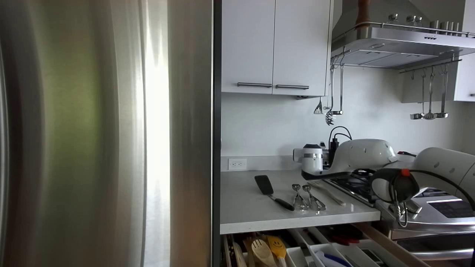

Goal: Pick up the silver pot and put it on the top left cooker on the stove hob

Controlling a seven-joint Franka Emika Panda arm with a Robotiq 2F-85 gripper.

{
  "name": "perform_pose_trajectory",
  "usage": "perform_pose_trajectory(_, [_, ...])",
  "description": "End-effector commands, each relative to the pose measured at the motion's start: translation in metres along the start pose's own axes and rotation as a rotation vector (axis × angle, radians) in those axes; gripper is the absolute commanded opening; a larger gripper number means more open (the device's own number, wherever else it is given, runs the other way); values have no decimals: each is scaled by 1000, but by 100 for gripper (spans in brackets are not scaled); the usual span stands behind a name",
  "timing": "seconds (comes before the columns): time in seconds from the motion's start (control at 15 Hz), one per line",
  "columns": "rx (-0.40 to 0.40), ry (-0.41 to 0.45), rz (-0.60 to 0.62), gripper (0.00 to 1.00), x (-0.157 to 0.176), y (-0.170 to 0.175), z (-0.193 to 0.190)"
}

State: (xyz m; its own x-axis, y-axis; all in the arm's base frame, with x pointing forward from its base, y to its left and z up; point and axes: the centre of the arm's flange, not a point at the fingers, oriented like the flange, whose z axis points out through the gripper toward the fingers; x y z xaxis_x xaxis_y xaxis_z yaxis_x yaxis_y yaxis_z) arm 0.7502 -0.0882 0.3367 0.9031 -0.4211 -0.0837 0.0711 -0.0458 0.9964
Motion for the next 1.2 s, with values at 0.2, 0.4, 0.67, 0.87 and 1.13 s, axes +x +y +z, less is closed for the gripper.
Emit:
perform_pose_trajectory(0.2, [-20, 40, 53, 2, 21, 18, 5])
perform_pose_trajectory(0.4, [-41, 37, 64, 2, 28, 19, 12])
perform_pose_trajectory(0.67, [-64, 52, 55, 2, 36, 19, 20])
perform_pose_trajectory(0.87, [-63, 72, 39, 2, 40, 16, 24])
perform_pose_trajectory(1.13, [-60, 82, 1, 2, 41, 9, 27])
